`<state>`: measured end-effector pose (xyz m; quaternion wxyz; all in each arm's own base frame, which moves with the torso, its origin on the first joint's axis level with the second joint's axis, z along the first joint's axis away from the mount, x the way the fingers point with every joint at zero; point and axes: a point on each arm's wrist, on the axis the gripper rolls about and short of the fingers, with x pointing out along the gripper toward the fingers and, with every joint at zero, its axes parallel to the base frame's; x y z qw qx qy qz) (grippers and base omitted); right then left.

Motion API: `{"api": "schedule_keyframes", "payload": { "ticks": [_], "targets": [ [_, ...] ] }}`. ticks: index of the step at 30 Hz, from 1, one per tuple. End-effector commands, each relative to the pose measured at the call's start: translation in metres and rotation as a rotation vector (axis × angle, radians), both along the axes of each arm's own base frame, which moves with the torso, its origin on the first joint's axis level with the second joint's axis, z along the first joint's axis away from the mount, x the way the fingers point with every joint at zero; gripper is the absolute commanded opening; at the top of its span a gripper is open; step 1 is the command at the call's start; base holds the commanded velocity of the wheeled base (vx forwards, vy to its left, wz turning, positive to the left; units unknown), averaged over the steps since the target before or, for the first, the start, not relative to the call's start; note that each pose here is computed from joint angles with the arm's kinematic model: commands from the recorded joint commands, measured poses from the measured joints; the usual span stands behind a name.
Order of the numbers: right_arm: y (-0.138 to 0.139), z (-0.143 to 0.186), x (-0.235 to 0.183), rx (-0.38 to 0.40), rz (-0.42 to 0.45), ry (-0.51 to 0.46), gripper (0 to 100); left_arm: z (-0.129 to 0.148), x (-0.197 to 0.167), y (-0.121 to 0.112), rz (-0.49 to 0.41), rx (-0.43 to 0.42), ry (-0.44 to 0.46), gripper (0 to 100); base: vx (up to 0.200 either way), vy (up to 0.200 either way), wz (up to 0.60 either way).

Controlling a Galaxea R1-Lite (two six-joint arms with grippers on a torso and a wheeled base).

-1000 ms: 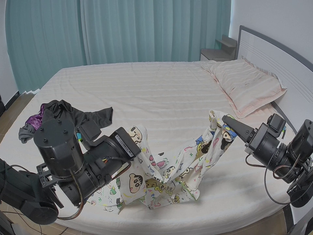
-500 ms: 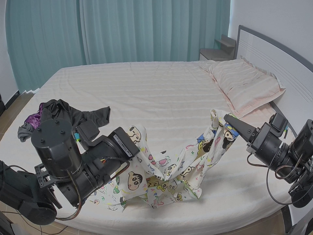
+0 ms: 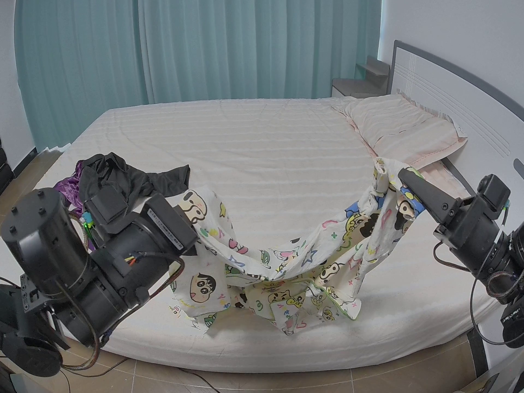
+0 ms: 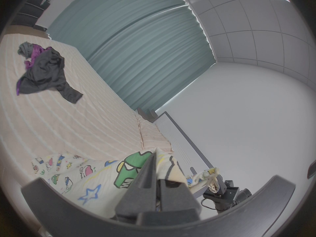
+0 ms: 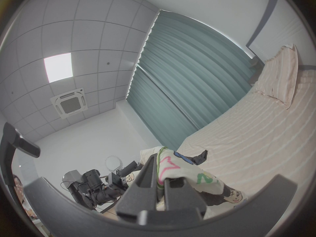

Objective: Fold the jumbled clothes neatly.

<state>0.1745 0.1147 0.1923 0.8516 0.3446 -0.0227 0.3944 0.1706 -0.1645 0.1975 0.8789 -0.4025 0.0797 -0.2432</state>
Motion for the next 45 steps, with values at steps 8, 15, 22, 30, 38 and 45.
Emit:
{"api": "schedule_keyframes", "payload": {
  "ticks": [8, 15, 22, 30, 38, 45],
  "targets": [
    [-0.014, 0.032, -0.043, 0.047, 0.066, -0.176, 0, 0.035, -0.041, 0.043, 0.064, -0.041, -0.09, 0, 0.0, 0.0, 0.0],
    [-0.023, 0.064, -0.056, 0.081, 0.084, -0.254, 0, 0.06, -0.059, 0.064, 0.073, -0.072, -0.125, 0, 0.0, 0.0, 0.0],
    [-0.022, 0.087, -0.042, 0.047, 0.055, -0.21, 0, 0.066, -0.053, 0.066, 0.109, -0.041, -0.096, 0, 0.0, 0.0, 0.0],
    [-0.014, 0.069, 0.011, -0.039, 0.012, -0.106, 0, 0.032, -0.014, 0.058, 0.201, 0.066, 0.044, 0, 0.0, 0.0, 0.0],
    [-0.003, 0.056, 0.065, -0.064, -0.036, -0.057, 0, 0.018, 0.029, 0.067, 0.212, 0.041, 0.144, 0, 0.05, 0.0, 0.0],
    [0.0, 0.04, 0.112, -0.083, -0.092, -0.011, 0, 0.014, 0.072, 0.062, 0.228, 0.05, 0.174, 0, 0.2, 0.0, 0.0]
  ]
}}
